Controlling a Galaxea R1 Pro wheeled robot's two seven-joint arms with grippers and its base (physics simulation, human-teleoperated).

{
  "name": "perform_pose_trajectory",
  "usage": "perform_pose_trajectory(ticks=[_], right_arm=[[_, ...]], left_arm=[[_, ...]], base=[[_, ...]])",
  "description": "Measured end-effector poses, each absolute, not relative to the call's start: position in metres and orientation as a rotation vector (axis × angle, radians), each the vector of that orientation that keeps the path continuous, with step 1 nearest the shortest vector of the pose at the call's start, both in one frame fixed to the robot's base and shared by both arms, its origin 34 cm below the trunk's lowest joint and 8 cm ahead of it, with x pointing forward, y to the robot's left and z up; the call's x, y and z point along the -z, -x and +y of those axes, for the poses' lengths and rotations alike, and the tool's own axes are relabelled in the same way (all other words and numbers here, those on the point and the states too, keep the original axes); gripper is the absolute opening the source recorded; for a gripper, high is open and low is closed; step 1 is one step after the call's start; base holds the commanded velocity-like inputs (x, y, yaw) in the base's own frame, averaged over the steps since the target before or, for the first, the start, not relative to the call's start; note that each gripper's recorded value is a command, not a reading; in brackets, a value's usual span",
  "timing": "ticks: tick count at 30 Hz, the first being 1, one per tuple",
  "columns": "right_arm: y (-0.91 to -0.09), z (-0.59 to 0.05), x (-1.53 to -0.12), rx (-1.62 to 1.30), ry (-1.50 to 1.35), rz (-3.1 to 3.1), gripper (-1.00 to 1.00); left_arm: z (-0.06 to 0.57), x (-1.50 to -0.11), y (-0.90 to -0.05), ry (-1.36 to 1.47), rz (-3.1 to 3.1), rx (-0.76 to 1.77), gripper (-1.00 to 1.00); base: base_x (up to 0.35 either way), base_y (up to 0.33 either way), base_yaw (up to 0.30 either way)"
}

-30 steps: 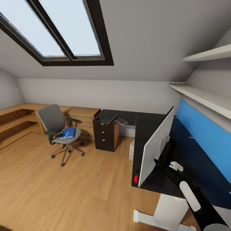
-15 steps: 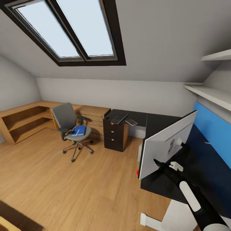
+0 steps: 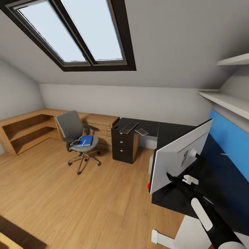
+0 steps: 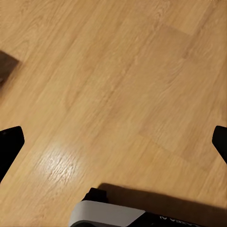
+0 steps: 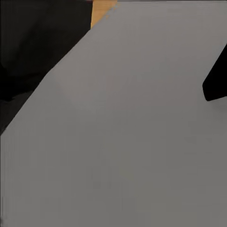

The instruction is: In the bedroom, organize the workspace by keeping the computer under the desk, ensuring the monitor is on the desk, placing the keyboard on the desk next to the monitor, placing the mouse on the desk next to the keyboard, moving the folder from the swivel chair onto the desk next to the mouse, stacking the notebook on top of the folder with the pen on top of the notebook, and positioning the swivel chair next to the desk.

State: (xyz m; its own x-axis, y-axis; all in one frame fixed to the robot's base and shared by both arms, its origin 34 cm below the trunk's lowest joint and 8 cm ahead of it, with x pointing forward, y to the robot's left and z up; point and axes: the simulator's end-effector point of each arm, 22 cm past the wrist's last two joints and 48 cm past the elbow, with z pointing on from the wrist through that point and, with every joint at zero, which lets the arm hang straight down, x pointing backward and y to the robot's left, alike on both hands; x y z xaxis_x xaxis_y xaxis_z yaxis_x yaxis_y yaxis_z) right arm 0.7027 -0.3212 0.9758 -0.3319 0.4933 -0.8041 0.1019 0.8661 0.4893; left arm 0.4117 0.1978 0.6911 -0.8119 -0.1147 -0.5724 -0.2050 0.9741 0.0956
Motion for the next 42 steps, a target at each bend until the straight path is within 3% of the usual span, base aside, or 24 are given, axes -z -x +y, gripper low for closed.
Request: perform_pose_trajectory(ticks=[9,17,25,29,34,42], right_arm=[[-0.696,-0.326,-0.947,-0.07,-0.268,1.887,1.0],[-0.687,-0.384,-0.899,0.228,-0.358,1.896,1.0],[-0.691,-0.401,-0.902,0.267,-0.386,1.886,1.0],[-0.69,-0.409,-0.902,0.282,-0.396,1.885,1.0],[-0.687,-0.422,-0.905,0.336,-0.428,1.874,1.0],[-0.707,-0.428,-0.953,0.361,-0.448,1.736,1.0]], left_arm=[[0.198,-0.691,-0.411,0.224,2.525,-0.204,1.0],[0.2,-0.691,-0.412,0.228,2.522,-0.214,1.0],[0.219,-0.694,-0.42,0.259,2.503,-0.226,1.0],[0.203,-0.721,-0.462,0.272,2.435,-0.116,1.0],[0.139,-0.809,-0.525,0.165,2.473,0.15,1.0],[0.135,-0.895,-0.561,0.207,2.458,0.18,1.0]], base=[[0.0,0.0,0.0],[0.0,0.0,0.0],[0.0,0.0,0.0],[0.0,0.0,0.0],[0.0,0.0,0.0],[0.0,0.0,0.0]])
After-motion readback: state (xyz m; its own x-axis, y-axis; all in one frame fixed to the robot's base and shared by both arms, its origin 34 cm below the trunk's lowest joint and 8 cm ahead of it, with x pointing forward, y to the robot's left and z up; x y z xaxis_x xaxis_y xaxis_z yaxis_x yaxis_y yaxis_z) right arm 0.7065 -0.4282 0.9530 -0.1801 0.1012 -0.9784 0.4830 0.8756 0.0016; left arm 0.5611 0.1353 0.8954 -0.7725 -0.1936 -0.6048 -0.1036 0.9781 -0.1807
